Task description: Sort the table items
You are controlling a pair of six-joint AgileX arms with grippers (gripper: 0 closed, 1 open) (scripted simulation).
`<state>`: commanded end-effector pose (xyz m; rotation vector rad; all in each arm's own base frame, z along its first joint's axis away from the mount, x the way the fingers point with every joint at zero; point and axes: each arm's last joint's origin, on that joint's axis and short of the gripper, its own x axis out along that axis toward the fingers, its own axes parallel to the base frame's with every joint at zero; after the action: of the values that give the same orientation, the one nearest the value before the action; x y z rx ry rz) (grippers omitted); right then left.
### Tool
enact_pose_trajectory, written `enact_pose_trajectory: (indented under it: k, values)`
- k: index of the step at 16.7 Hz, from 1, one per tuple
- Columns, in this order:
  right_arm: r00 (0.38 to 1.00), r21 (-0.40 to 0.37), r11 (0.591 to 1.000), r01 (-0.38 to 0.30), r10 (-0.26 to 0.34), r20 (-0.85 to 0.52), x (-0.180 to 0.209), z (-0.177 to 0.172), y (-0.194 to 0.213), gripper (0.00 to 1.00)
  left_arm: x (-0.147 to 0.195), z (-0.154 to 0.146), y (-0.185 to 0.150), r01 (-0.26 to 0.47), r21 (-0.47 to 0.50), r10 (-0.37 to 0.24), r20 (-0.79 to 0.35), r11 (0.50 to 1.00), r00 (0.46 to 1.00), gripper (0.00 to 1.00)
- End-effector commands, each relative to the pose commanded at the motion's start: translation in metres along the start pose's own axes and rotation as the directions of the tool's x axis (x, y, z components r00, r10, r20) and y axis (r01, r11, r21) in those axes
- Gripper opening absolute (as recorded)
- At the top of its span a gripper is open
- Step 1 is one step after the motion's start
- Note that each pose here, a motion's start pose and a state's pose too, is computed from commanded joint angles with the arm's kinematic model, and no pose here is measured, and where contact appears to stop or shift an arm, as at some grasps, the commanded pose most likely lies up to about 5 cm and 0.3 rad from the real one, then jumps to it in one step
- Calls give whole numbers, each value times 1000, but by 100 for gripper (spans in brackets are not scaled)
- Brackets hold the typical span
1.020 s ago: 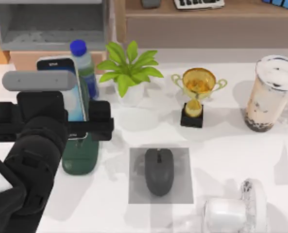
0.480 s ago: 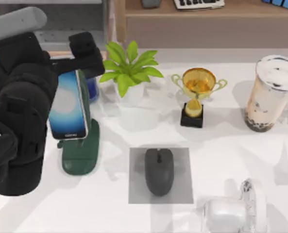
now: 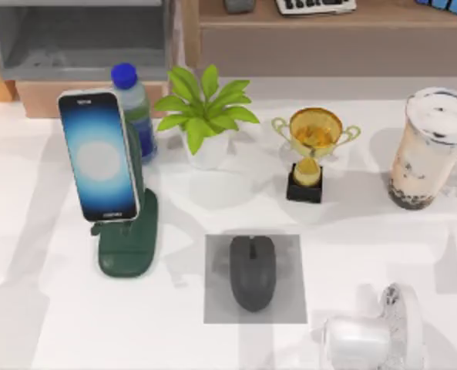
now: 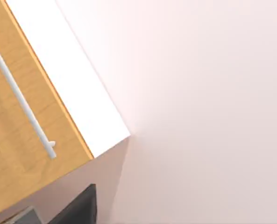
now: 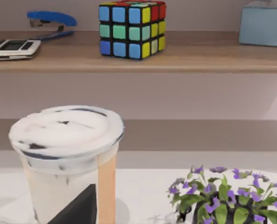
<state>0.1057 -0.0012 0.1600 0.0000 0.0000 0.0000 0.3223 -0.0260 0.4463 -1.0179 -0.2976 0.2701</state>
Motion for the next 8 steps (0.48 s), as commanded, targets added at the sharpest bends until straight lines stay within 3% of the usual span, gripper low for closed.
enact_pose_trajectory:
  k: [2, 4, 6, 8]
  values:
    - [1000, 0, 1000, 0, 0, 0, 0, 0, 0, 100, 32, 68, -17, 111, -182, -74, 199, 977, 977, 100]
    - [1000, 0, 1000, 0, 0, 0, 0, 0, 0, 100, 47, 145, -28, 292, -288, -160, 406, 912, 900, 100]
    - [1000, 0, 1000, 0, 0, 0, 0, 0, 0, 100, 39, 223, -34, 504, -289, -262, 592, 814, 762, 100]
    - [1000, 0, 1000, 0, 0, 0, 0, 0, 0, 100, 7, 293, -36, 698, -188, -384, 723, 691, 575, 100]
